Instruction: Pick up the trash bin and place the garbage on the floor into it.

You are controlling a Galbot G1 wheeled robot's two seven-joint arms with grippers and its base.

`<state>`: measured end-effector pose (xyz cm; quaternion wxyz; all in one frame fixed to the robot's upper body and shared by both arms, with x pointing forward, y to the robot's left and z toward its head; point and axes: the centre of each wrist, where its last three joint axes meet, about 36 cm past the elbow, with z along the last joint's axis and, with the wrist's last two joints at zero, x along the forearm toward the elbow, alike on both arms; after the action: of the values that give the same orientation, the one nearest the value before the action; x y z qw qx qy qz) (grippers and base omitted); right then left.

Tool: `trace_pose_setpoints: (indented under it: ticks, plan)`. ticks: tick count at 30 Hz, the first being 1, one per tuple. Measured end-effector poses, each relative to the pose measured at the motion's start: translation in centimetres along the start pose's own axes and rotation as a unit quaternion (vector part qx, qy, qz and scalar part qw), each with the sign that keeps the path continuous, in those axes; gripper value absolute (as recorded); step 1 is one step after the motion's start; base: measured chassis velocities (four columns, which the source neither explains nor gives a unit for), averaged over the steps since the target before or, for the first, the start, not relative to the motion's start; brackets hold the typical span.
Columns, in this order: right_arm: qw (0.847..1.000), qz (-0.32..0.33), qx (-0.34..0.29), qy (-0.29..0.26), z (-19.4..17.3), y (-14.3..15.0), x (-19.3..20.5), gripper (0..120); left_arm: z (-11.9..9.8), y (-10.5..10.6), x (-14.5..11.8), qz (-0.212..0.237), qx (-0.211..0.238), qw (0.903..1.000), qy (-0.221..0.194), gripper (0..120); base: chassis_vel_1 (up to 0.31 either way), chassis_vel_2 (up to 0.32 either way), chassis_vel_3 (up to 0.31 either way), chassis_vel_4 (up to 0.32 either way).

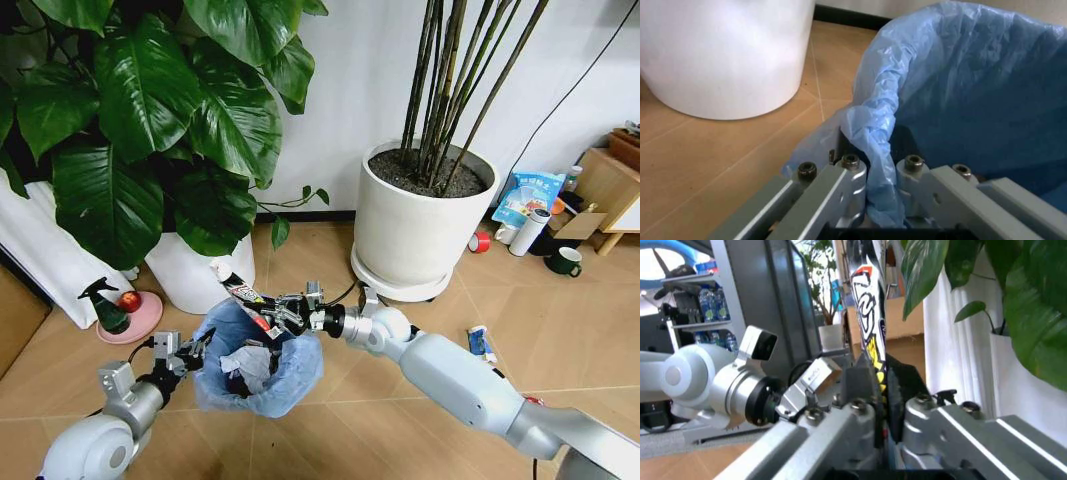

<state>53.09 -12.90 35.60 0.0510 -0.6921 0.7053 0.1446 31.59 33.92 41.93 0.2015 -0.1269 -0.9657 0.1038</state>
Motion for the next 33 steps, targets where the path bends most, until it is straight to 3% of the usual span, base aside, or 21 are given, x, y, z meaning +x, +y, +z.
trace_pose_setpoints:
  ticks: [8, 13, 19, 21, 22, 26, 31, 33]
  plan:
    - [1.000, -0.003, 0.002, 0.010, -0.2, -0.2, 0.5, 27, -0.1, 0.0, 0.1, -0.001, 0.000, 1.0000, -0.001, 0, 0.000, 0.000, 0.000, 0.000]
    - [1.000, -0.001, 0.004, 0.016, -0.4, -0.3, 1.2, 51, -0.3, 0.0, 0.2, -0.001, -0.001, 1.0000, -0.002, 0, 0.000, 0.000, 0.000, 0.000]
    - [1.000, 0.002, 0.007, 0.019, -0.7, -0.4, 1.8, 64, -0.3, 0.0, 0.2, -0.001, 0.000, 1.0000, -0.003, 0, 0.000, 0.000, 0.000, 0.000]
    - [1.000, 0.014, 0.013, 0.022, -1.3, -0.5, 3.3, 79, -0.4, 0.1, 0.2, -0.003, 0.000, 1.0000, -0.004, 0, 0.000, 0.000, 0.000, 0.000]
    - [1.000, 0.014, 0.013, 0.022, -1.3, -0.5, 3.3, 79, -0.4, 0.1, 0.2, -0.003, 0.000, 1.0000, -0.004, 0, 0.000, 0.000, 0.000, 0.000]
    - [0.995, 0.091, 0.040, 0.032, -2.9, -0.4, 9.0, 96, -0.4, 0.2, 0.3, -0.005, 0.001, 1.0000, -0.005, 0, 0.000, 0.000, 0.000, 0.000]
    - [0.982, 0.177, 0.049, 0.042, -2.8, 1.2, 13.9, 100, -0.5, 0.1, 0.3, -0.005, 0.003, 1.0000, -0.006, 0, 0.000, 0.000, 0.000, 0.000]
    - [0.963, 0.261, 0.045, 0.055, -1.6, 3.7, 17.6, 100, -0.6, 0.1, 0.3, -0.005, 0.003, 1.0000, -0.008, 0, 0.000, 0.000, 0.000, 0.000]
